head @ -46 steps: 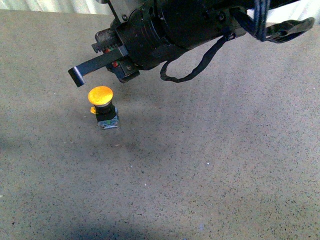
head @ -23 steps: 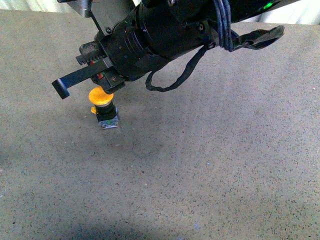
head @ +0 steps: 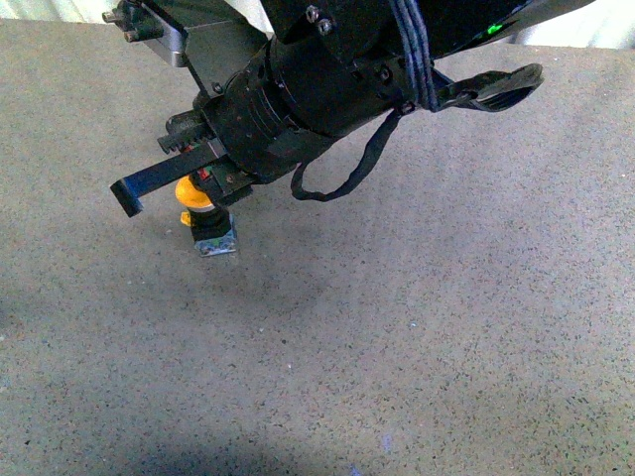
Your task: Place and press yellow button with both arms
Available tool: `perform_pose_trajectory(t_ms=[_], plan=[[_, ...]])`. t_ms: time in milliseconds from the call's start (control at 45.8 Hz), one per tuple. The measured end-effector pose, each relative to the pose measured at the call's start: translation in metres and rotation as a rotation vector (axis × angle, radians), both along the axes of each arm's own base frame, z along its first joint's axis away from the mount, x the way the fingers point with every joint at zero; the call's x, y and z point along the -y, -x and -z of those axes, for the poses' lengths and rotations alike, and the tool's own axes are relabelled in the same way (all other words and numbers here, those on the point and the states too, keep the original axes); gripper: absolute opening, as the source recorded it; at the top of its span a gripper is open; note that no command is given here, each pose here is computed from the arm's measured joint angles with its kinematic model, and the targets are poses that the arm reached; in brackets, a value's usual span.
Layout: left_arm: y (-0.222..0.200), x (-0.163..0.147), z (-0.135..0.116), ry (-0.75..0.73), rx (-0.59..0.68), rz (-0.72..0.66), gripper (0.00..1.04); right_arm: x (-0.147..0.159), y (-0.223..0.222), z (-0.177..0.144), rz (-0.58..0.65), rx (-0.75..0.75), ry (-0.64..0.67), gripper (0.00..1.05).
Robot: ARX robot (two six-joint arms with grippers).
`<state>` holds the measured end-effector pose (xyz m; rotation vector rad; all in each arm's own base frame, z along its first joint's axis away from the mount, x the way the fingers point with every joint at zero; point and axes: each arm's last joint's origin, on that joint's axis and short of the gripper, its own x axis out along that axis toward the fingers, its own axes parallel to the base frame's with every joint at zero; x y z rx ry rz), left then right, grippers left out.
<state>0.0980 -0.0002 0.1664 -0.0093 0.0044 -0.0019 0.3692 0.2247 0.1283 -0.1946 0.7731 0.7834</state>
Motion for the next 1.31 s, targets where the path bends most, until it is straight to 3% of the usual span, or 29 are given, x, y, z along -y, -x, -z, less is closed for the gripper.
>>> perform_pose_trajectory(t_ms=[371,633,764,851,938,1179,1310], plan=[[0.000,0.000,0.000,0.000,0.000,0.000,0.01,0.012,-0.003,-0.009,0.070,-0.006,-0.105,0.01],[0.000,0.000,0.000,0.000,0.000,0.000,0.01,0.061,0.012,-0.075,0.202,0.176,-0.243,0.01],[0.000,0.000,0.000,0.000,0.000,0.000,0.01,0.098,0.040,-0.084,0.308,0.250,-0.240,0.24],[0.000,0.000,0.000,0.000,0.000,0.001,0.01,0.121,0.066,-0.083,0.632,0.616,-0.193,0.08],[0.000,0.000,0.000,0.000,0.000,0.000,0.01,0.142,0.088,-0.082,0.762,0.749,-0.210,0.01],[0.000,0.000,0.000,0.000,0.000,0.000,0.01,0.183,0.141,-0.060,0.786,0.757,-0.191,0.01],[0.000,0.000,0.000,0.000,0.000,0.000,0.01,0.191,0.155,-0.057,0.779,0.760,-0.197,0.01]])
